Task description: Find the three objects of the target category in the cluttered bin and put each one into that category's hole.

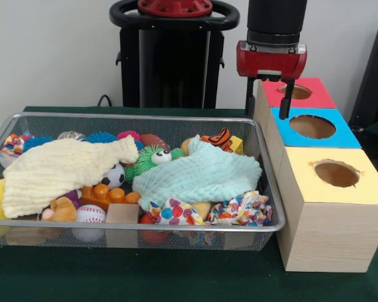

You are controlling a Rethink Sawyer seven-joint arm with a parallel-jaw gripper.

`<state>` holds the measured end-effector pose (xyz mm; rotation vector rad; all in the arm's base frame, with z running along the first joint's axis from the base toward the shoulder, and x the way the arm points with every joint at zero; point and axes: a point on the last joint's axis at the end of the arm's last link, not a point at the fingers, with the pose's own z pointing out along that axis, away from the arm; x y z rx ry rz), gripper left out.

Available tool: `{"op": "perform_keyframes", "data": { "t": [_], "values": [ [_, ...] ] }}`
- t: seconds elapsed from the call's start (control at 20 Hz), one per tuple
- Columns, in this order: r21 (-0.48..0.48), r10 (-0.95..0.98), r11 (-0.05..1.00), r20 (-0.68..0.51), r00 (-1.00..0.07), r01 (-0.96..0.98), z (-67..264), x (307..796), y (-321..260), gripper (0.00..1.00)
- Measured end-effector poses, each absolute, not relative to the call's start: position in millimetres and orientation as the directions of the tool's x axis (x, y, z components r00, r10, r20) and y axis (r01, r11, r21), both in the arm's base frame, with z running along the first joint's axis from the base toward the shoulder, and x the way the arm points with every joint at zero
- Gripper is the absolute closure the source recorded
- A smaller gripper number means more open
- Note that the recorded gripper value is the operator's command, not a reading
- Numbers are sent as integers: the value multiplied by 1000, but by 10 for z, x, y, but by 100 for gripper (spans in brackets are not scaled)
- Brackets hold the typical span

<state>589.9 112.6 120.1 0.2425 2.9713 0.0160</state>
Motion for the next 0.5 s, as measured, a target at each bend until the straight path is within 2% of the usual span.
{"op": "perform_keyframes", "data": {
  "t": [0.25, 0.5],
  "values": [
    [18, 171, 985, -160, -972, 170, 1198, 5890, 1063, 0],
    [-8, 191, 981, -158, -969, 194, 1044, 5792, 902, 0]
  ]
}}
